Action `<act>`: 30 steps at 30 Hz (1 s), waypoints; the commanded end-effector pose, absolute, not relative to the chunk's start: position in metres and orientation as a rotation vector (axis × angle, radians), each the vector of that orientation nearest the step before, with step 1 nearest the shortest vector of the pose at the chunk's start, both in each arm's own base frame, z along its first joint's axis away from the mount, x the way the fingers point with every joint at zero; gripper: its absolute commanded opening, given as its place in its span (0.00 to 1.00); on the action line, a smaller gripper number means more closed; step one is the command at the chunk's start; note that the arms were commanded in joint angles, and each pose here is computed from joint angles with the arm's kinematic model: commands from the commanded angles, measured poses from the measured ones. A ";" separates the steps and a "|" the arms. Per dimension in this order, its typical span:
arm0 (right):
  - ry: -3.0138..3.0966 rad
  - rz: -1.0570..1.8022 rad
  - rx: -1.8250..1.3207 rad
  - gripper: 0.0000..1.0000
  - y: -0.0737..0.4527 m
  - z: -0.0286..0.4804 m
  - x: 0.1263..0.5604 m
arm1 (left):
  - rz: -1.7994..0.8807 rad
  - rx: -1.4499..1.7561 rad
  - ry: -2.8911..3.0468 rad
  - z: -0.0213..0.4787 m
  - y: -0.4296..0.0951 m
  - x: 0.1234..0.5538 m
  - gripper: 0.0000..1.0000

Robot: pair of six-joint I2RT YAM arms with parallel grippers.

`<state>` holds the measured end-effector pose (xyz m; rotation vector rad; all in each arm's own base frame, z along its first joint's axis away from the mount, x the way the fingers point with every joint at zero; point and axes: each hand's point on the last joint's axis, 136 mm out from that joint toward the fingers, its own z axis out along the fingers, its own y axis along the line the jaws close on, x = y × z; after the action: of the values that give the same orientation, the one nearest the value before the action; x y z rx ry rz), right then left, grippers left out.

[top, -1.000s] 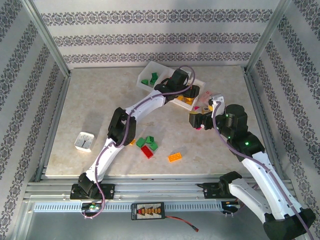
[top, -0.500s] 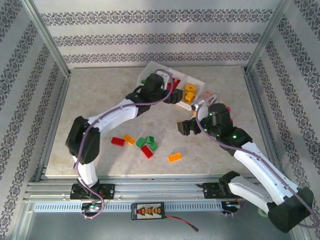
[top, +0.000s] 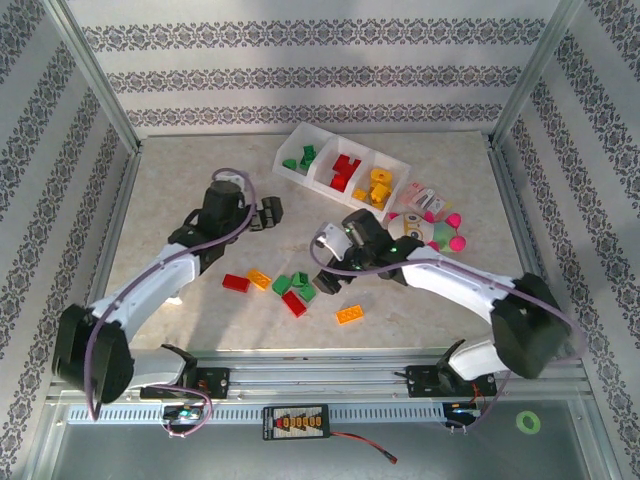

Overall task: Sort the legos into containers by color
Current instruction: Pick up the lego from the center of the table.

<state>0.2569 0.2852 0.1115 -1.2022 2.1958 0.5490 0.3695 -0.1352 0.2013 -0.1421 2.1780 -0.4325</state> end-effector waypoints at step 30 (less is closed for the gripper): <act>2.223 0.406 -1.568 0.69 0.346 0.029 0.292 | -0.255 -0.176 2.330 0.167 -0.072 0.272 0.99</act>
<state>0.2850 0.3508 0.0353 -1.5853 2.1796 0.4561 0.2744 -0.0772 0.1741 -0.2017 2.3091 -0.2903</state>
